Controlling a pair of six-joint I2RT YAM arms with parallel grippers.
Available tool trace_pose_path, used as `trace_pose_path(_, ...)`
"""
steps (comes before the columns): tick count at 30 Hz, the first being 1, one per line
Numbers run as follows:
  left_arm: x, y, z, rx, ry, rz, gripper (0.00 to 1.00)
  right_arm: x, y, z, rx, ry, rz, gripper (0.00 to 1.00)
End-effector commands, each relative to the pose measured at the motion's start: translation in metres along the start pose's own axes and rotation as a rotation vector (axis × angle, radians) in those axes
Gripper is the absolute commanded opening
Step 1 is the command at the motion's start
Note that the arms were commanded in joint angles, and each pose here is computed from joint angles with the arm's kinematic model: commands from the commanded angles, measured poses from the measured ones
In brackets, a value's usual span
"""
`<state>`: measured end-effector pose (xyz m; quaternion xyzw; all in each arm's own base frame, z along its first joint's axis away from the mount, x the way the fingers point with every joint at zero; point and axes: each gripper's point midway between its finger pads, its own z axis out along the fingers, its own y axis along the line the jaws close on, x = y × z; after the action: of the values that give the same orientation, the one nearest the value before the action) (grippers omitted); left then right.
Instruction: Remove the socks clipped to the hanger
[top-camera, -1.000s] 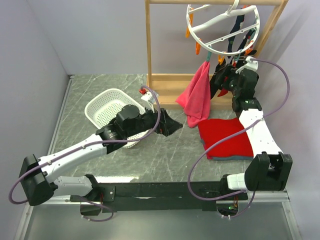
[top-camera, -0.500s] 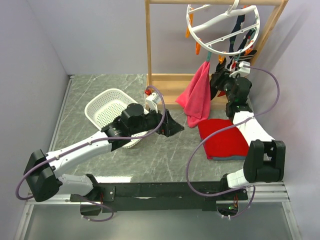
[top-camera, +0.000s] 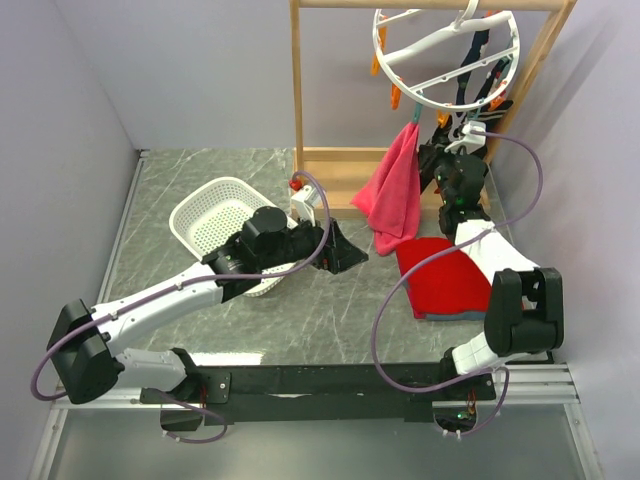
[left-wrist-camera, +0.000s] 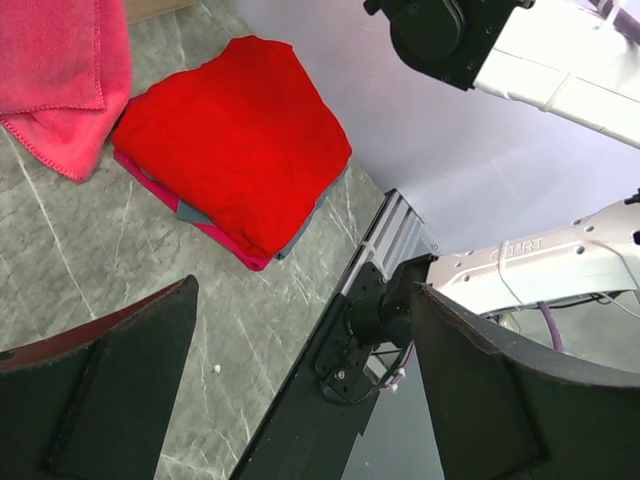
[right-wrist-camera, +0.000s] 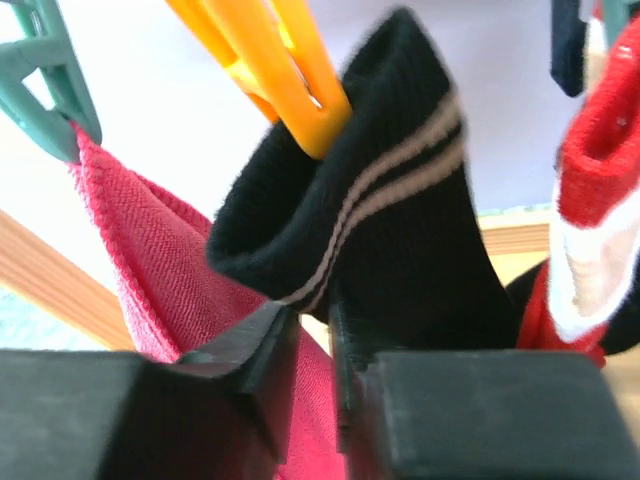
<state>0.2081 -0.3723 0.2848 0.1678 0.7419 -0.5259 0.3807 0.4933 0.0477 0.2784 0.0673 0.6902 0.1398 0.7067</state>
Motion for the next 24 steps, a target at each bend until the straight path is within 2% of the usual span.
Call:
trace_pose_path(1,-0.016,-0.016,-0.008,0.049,-0.059,0.009,0.91,-0.028,0.008,-0.011,0.023,-0.072,-0.034,0.12)
trace_pose_path(6,-0.017,-0.016,-0.007,0.059,-0.068,0.001,0.92,-0.025,0.005,-0.026,0.139,0.041,-0.06,0.08)
trace_pose_path(7,-0.017,-0.017,-0.007,0.061,-0.068,-0.002,0.92,-0.025,0.004,-0.029,0.156,0.067,-0.058,0.04)
trace_pose_path(10,-0.018,-0.019,-0.004,0.08,-0.068,-0.002,0.92,-0.028,0.004,-0.044,0.197,0.145,-0.047,0.0)
trace_pose_path(14,-0.025,-0.023,0.003,0.088,-0.063,0.025,0.97,-0.034,0.009,-0.066,0.225,0.267,-0.043,0.0)
trace_pose_path(18,-0.04,-0.035,0.009,0.124,-0.083,0.059,1.0,-0.043,0.016,-0.086,0.243,0.335,-0.056,0.0)
trace_pose_path(19,-0.043,-0.037,0.011,0.132,-0.086,0.064,0.97,-0.045,0.018,-0.09,0.239,0.344,-0.056,0.0)
trace_pose_path(24,-0.068,-0.043,0.03,0.167,-0.104,0.097,0.96,-0.062,0.042,-0.112,0.142,0.389,-0.023,0.0)
